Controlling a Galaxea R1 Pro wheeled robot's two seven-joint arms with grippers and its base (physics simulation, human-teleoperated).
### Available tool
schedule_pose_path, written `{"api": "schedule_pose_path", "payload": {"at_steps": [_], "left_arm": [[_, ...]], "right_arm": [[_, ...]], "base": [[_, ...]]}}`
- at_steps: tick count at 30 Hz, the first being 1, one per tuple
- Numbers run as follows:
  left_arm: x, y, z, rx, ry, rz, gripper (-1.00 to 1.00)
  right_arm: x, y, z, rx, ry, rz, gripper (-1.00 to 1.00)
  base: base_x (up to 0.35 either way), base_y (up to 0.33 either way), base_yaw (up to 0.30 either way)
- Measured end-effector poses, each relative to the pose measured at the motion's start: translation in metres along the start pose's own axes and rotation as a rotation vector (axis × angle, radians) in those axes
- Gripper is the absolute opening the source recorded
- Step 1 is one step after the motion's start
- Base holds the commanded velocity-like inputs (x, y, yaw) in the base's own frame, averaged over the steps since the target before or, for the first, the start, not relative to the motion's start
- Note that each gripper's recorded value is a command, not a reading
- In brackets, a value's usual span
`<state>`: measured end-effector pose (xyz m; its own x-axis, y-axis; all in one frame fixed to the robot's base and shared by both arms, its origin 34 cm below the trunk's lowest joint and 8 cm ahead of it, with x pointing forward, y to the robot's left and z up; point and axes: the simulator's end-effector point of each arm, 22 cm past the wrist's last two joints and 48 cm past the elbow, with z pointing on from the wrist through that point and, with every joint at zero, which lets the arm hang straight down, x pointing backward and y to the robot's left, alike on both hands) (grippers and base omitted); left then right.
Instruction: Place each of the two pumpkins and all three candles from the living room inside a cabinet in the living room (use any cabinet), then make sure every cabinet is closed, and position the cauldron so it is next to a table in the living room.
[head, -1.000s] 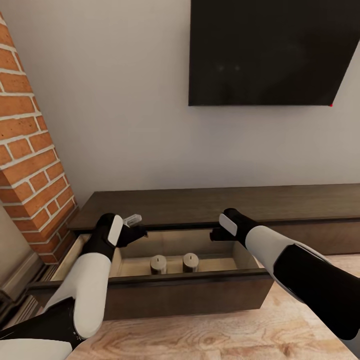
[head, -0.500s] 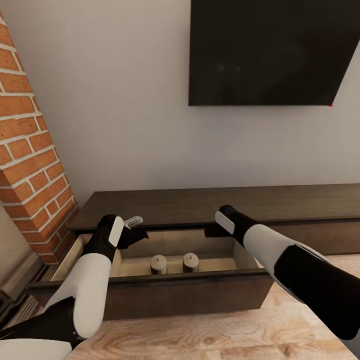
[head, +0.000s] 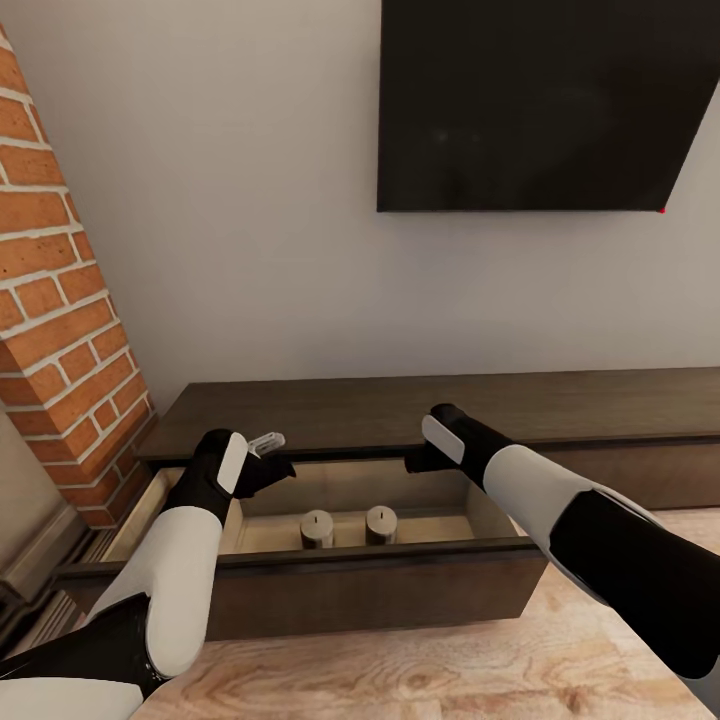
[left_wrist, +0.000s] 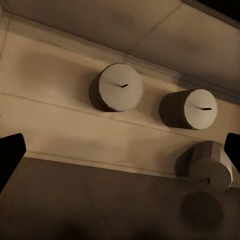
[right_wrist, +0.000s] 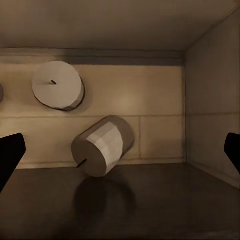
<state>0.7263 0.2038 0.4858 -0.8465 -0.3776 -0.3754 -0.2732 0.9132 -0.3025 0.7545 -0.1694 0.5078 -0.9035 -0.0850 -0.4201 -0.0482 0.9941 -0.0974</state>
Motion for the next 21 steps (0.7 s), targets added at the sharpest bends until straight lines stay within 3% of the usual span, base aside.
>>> {"api": "schedule_pose_path", "payload": {"at_steps": [12,21], "left_arm": [[-0.006,0.001,-0.004,0.0,-0.015,-0.001,1.0],[-0.019,-0.008,-0.029,0.017,-0.06,0.003,1.0]], "right_arm": [[-0.004,0.001,-0.003,-0.003,-0.013,-0.001,1.0],[-0.02,-0.002,-0.027,-0.004,-0.071,0.023,1.0]], "base": [[0.0,0.0,0.0],[0.0,0.0,0.0]]}}
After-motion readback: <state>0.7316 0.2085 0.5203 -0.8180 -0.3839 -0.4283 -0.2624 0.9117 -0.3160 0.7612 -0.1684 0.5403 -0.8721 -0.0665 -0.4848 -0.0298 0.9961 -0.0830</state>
